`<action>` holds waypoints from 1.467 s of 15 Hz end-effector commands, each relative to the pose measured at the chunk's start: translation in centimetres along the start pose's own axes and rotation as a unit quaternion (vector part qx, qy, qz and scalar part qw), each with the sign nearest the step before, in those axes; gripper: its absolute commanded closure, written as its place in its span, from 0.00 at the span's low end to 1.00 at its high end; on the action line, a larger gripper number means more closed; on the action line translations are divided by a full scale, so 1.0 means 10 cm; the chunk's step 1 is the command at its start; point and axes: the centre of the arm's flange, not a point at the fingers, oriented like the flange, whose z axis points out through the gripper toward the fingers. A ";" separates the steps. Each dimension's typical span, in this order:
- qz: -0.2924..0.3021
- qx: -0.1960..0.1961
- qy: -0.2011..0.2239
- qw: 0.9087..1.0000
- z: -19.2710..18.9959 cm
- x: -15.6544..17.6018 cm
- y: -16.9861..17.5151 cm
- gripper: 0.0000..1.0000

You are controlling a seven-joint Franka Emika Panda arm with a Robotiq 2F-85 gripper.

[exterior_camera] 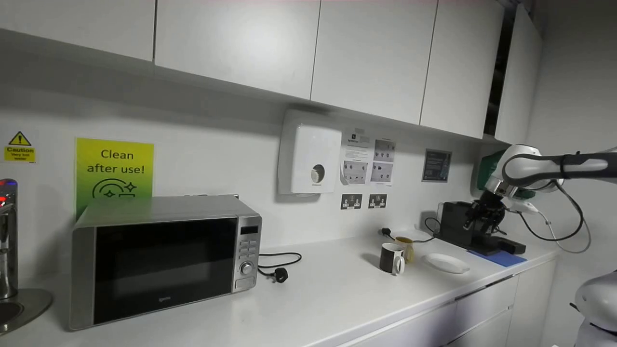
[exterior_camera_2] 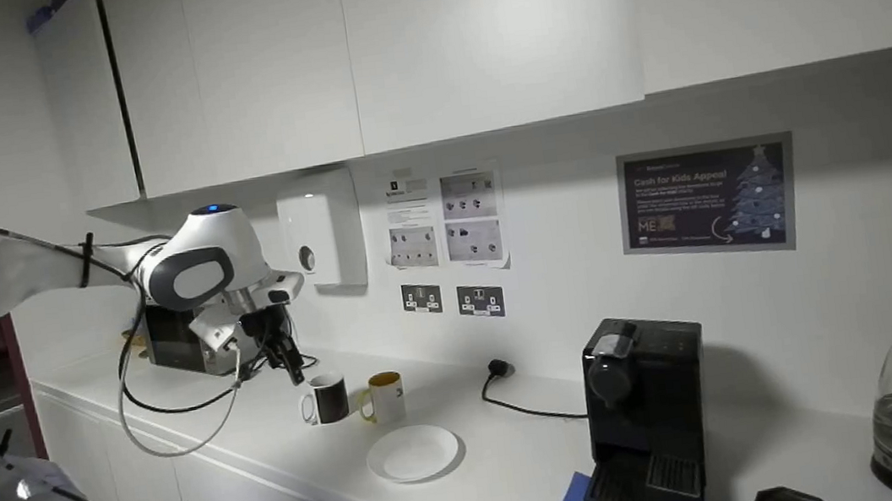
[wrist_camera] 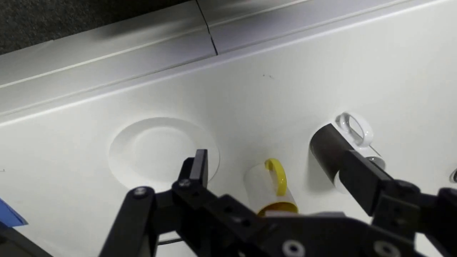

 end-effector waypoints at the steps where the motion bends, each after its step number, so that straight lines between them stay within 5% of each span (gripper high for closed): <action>1: -0.019 -0.005 0.013 1.000 0.24 0.36 -0.06 0.00; 11: -0.099 -0.046 -0.009 0.994 0.80 0.91 -0.20 0.00; 22: -0.104 -0.052 0.006 0.993 1.28 1.47 -0.47 0.00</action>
